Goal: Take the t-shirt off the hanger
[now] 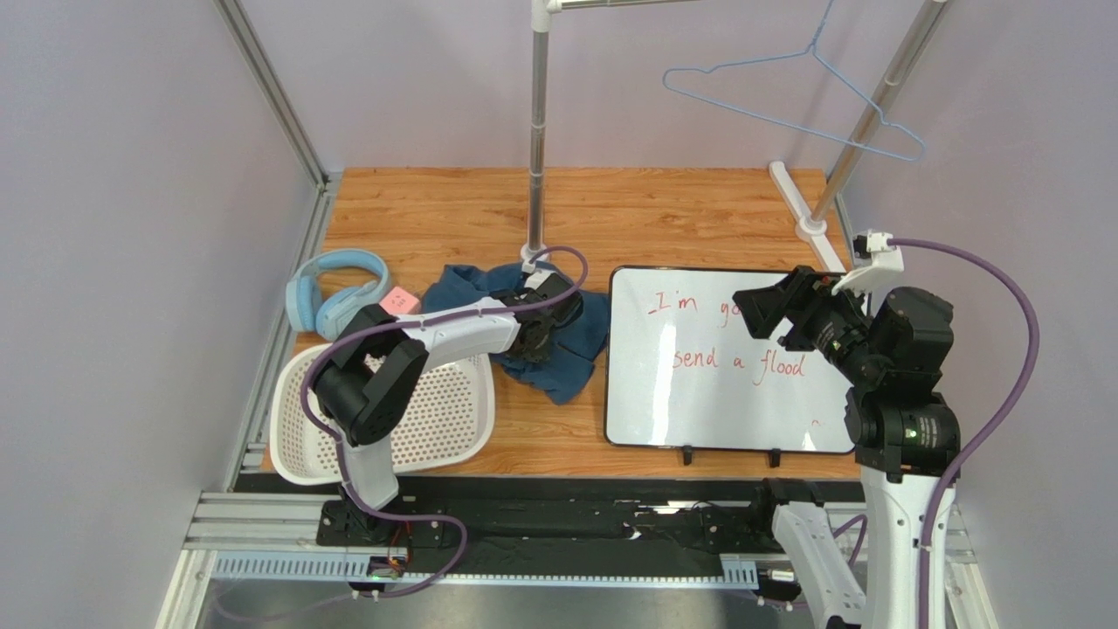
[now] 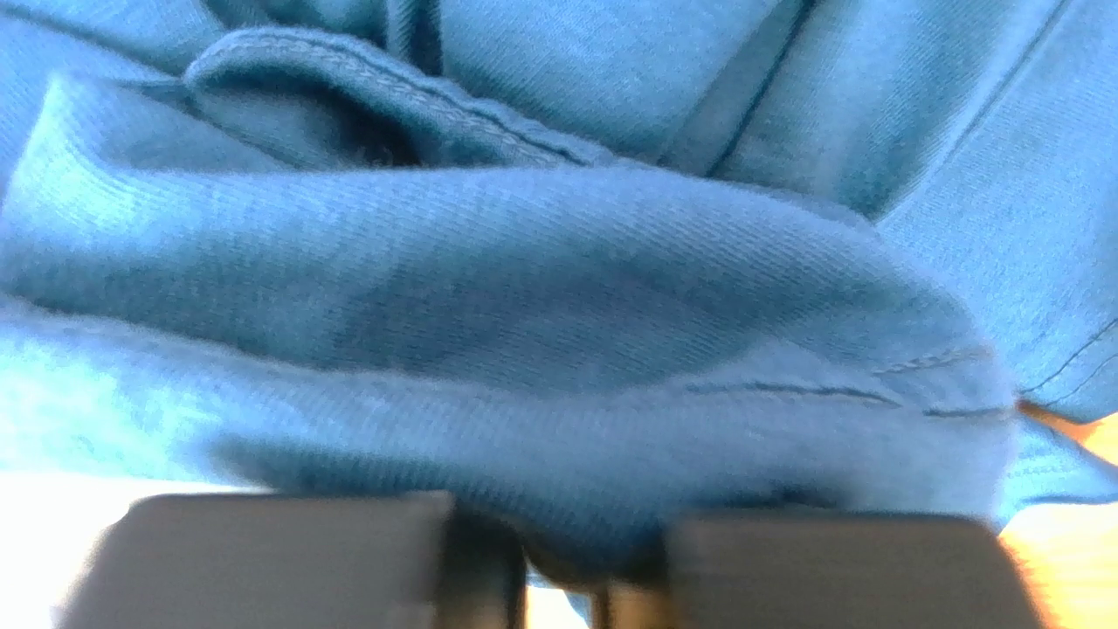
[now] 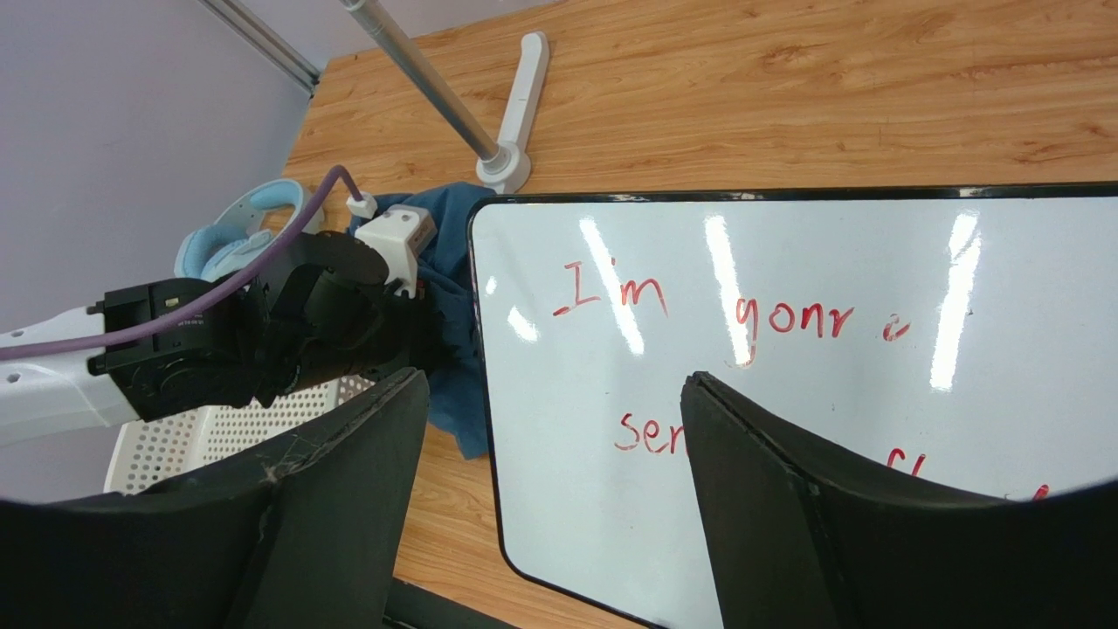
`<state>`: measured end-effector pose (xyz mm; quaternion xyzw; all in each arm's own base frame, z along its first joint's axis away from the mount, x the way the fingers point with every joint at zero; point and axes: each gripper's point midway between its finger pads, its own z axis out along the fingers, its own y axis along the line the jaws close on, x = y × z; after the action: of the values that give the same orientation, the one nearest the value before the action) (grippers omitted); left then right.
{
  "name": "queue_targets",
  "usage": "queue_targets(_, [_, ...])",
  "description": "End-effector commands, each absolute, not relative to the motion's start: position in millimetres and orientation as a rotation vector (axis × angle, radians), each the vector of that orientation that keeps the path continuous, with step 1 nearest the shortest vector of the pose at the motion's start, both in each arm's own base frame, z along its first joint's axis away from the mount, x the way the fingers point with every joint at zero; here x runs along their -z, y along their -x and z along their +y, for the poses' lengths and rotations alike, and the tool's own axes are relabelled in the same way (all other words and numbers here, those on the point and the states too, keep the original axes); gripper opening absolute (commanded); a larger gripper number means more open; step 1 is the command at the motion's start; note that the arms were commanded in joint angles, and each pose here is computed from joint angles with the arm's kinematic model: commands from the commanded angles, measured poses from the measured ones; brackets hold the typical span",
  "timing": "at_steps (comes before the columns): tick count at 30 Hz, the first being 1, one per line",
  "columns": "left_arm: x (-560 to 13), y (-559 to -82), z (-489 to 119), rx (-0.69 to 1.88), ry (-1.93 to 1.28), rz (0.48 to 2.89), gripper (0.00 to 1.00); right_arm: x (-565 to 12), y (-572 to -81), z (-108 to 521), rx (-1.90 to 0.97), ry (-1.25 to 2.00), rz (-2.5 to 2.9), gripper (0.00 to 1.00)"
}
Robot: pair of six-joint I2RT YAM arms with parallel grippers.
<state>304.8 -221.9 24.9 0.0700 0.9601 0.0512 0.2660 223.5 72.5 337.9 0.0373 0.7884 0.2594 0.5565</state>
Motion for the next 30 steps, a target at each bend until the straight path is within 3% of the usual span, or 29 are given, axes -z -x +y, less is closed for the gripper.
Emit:
queue_targets(1, [-63.8, -324.7, -226.1, -0.127, -0.156, 2.497, 0.04, -348.3, -223.3, 72.1, -0.577, -0.047, 1.812, 0.77])
queue_targets(2, [-73.2, -324.2, -224.3, -0.131, -0.162, 2.491, 0.0, -348.1, -223.3, 72.3, -0.574, -0.043, 1.812, 0.77])
queue_targets(7, [-181.4, -335.0, -221.8, -0.048, -0.157, 2.325, 0.0, -347.3, -221.6, 73.8, -0.56, -0.024, 1.816, 0.77])
queue_targets(15, [-325.2, -304.3, -175.9, 0.2, -0.057, 2.116, 0.0, -350.1, -218.1, 74.5, -0.546, -0.006, 1.804, 0.77])
queue_targets(20, [-366.8, -257.7, -138.9, 0.306, 0.001, 2.023, 0.0, -351.9, -214.4, 78.9, -0.554, 0.018, 1.799, 0.78])
queue_targets(30, [-394.9, -168.7, -46.6, 0.322, 0.186, 1.871, 0.0, -350.3, -212.4, 85.6, -0.583, 0.044, 1.788, 0.78])
